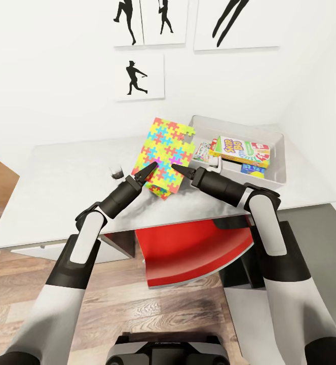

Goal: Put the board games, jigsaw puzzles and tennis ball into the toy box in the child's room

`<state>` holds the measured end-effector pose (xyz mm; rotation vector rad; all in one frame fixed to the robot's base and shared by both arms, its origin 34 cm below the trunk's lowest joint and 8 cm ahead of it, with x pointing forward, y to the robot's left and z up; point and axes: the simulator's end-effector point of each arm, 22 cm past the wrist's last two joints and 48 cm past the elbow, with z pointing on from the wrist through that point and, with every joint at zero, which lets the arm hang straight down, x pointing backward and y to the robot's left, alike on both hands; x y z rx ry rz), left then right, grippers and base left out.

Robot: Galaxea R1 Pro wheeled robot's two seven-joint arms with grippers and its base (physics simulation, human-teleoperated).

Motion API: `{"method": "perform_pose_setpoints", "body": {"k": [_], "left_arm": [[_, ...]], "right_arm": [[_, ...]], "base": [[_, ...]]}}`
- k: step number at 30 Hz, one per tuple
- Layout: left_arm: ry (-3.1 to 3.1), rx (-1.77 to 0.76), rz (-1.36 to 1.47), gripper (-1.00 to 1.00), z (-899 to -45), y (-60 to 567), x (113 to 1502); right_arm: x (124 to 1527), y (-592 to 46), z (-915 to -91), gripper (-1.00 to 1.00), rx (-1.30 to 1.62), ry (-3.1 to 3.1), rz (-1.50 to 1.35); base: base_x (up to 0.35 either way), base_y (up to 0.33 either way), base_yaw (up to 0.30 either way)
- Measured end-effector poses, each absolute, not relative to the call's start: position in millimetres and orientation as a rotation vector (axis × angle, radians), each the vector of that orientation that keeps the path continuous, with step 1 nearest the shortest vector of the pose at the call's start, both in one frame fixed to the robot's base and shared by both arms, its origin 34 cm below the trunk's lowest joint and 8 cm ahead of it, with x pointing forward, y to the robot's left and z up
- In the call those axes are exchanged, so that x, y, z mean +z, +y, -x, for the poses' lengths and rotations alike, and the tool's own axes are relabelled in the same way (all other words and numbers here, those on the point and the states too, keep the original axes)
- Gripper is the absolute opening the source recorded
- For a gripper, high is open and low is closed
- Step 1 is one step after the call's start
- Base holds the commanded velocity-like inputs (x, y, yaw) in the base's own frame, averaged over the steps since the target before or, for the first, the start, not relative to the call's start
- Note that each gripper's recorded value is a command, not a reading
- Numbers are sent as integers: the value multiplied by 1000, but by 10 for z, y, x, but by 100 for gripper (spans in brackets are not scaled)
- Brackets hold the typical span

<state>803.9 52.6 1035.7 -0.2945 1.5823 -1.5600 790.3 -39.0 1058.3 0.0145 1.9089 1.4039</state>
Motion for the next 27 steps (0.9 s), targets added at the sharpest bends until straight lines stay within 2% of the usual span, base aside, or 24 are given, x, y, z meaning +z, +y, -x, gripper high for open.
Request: {"method": "perform_pose_setpoints", "body": {"k": [16, 27], "left_arm": [[1600, -1593, 286, 100, -8030, 480, 10382], [1725, -1655, 253, 100, -8025, 351, 10356]], "right_arm": [[10640, -404, -7953, -100, 1395, 1903, -8], [10555, -625, -8510, -100, 1262, 2002, -62]], "base": [[0, 0, 0], [0, 0, 0]]}}
